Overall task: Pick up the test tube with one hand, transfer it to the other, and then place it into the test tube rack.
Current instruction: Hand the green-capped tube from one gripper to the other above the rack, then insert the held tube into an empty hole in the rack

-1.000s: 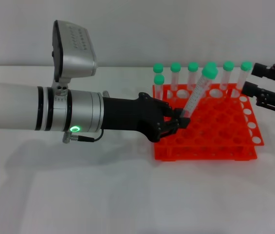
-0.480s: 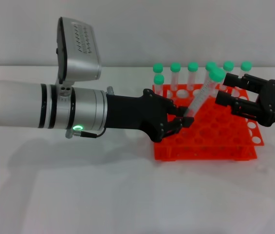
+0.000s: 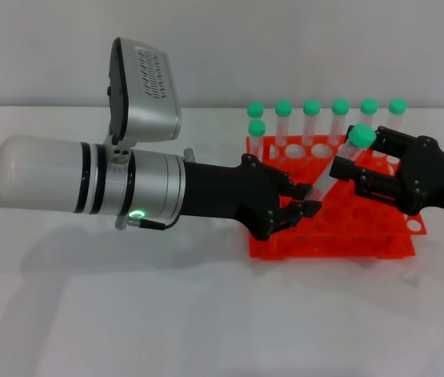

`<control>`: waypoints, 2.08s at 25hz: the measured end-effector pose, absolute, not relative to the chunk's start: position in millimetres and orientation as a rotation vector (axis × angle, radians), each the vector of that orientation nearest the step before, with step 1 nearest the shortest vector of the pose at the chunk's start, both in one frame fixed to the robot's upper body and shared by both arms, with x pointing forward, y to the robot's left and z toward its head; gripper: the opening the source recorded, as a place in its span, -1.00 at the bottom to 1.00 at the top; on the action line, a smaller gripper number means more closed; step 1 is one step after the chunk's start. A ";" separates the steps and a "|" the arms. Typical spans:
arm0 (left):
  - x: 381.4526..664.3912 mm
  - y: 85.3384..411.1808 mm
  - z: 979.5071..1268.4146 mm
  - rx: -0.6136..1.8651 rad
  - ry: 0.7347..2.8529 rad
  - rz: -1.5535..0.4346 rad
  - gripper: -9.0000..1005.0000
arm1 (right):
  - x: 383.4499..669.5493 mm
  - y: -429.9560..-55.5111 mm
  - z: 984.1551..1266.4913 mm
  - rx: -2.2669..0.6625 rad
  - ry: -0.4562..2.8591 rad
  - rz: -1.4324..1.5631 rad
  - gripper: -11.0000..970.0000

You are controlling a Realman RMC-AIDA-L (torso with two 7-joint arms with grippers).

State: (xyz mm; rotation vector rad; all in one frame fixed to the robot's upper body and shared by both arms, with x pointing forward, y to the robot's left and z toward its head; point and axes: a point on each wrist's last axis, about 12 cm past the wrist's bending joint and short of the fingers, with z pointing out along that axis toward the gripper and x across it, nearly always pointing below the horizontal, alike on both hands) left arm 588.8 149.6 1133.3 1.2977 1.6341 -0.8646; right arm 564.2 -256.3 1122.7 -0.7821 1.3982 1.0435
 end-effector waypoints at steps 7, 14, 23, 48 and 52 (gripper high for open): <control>589.3 149.6 1133.8 1.294 1.634 -0.861 -0.45 | 563.6 -251.6 1117.4 -0.789 1.403 1.016 0.38; 590.0 150.3 1132.5 1.289 1.637 -0.851 -0.44 | 563.1 -245.8 1113.3 -0.779 1.402 0.999 0.37; 590.5 147.2 1129.4 1.298 1.649 -0.827 -0.42 | 562.5 -243.7 1111.1 -0.785 1.392 0.976 -0.20; 594.0 153.5 1127.0 1.196 1.665 -0.800 0.23 | 569.8 -250.4 1111.9 -0.780 1.414 0.908 -0.57; 588.0 162.9 1122.2 1.124 1.673 -0.823 0.53 | 572.4 -254.3 1115.5 -0.776 1.408 0.881 -0.57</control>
